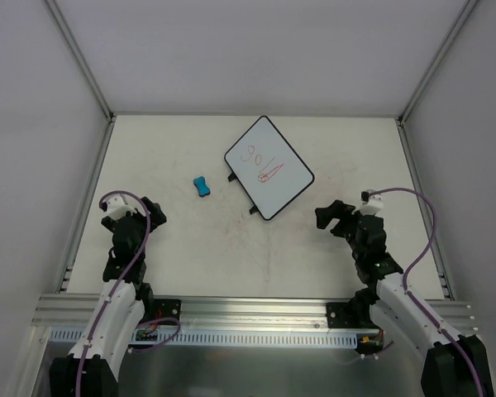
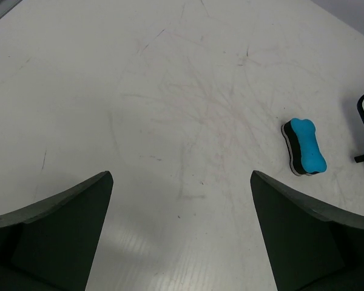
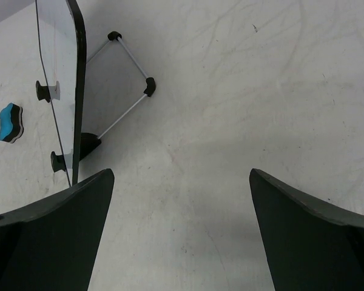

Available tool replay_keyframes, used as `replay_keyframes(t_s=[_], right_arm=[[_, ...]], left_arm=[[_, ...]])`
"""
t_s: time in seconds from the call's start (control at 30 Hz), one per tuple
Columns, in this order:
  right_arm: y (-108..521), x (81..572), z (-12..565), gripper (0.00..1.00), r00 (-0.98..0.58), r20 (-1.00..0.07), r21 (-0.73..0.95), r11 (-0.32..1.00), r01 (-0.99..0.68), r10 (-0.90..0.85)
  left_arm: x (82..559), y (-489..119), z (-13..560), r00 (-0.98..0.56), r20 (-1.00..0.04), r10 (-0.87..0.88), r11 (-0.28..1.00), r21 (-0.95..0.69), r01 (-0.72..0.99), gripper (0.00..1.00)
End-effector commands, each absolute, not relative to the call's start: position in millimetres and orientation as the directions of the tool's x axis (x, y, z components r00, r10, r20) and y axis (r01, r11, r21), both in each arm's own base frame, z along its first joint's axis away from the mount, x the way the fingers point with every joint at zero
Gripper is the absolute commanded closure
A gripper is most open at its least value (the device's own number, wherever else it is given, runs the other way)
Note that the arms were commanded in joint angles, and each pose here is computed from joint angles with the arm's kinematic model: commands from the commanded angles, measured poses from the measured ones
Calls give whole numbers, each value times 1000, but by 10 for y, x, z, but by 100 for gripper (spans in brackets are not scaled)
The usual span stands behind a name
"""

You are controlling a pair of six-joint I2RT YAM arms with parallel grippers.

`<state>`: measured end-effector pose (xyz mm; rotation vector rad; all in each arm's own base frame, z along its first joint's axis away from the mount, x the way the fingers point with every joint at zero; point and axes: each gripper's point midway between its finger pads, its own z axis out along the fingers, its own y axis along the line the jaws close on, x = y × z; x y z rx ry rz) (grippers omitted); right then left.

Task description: Erase the whiteboard

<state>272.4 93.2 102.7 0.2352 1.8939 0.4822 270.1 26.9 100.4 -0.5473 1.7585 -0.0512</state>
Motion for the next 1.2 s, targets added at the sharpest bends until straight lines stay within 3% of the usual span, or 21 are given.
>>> replay_keyframes(t_s=[0.0,0.5,1.17], right_arm=[[979,2846,1418,1,-270,-876,444,887,-126,400],[1455,2736,1470,1,-336,-869,479,789,-385,364],[1862,3189,1826,2,-365,-816,577,658,-484,447]], left_arm=[[2779,289,1247,-102,-915,-389,883,-340,-323,1],[2773,-127,1350,-116,-921,-373,928,-367,-68,1],[2778,-210,1261,-167,-900,-404,915,-401,-52,1]])
